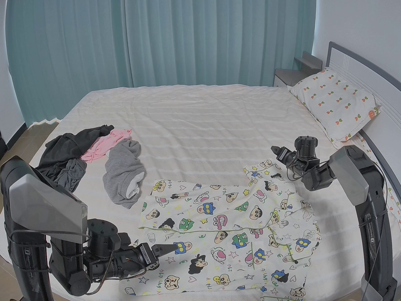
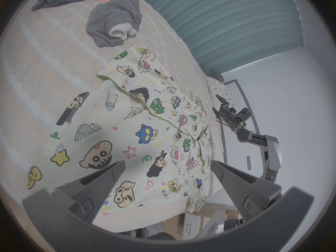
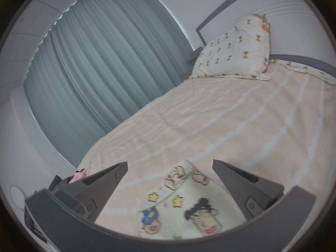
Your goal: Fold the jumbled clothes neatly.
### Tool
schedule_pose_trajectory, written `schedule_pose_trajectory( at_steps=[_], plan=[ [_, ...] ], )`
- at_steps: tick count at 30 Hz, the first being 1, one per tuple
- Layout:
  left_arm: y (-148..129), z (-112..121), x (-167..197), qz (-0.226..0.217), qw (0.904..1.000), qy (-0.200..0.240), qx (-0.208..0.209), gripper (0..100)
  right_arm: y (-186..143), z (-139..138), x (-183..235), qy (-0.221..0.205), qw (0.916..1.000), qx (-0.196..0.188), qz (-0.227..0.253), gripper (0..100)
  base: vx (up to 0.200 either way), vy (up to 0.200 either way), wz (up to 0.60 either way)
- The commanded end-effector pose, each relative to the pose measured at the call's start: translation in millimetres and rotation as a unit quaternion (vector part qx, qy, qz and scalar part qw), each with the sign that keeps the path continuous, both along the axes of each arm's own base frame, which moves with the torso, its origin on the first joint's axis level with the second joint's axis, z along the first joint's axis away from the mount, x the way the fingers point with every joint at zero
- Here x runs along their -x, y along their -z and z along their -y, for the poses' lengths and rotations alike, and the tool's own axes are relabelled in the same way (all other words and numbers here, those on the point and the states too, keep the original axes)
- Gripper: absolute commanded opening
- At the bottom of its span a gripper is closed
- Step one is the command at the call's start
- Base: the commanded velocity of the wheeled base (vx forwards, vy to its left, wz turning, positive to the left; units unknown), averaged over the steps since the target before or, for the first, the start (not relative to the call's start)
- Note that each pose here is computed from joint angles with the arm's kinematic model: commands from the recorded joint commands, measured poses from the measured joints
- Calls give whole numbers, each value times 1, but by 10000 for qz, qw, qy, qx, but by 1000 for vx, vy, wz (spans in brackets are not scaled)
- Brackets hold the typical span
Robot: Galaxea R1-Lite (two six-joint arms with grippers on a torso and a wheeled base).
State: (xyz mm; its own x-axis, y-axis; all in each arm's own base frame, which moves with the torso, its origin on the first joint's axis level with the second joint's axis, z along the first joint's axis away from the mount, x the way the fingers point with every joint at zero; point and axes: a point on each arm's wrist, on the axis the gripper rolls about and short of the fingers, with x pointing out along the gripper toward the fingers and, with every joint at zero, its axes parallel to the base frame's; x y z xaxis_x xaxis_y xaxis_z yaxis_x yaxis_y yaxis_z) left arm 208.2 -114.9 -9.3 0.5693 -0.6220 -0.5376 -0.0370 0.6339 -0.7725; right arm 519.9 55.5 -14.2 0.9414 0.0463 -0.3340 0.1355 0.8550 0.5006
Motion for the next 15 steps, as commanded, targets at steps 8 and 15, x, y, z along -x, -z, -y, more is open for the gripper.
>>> schedule_pose_trajectory(
  at_steps=[8, 15],
  plan=[
    [-1, 1, -1, 74, 10000, 3, 41, 100, 32, 19, 11, -263, 9971, 265, -666, 100, 0, 0, 0],
    [-1, 0, -1, 67, 10000, 3, 37, 100, 51, 13, 13, -462, 9933, 549, -911, 100, 0, 0, 0]
  ],
)
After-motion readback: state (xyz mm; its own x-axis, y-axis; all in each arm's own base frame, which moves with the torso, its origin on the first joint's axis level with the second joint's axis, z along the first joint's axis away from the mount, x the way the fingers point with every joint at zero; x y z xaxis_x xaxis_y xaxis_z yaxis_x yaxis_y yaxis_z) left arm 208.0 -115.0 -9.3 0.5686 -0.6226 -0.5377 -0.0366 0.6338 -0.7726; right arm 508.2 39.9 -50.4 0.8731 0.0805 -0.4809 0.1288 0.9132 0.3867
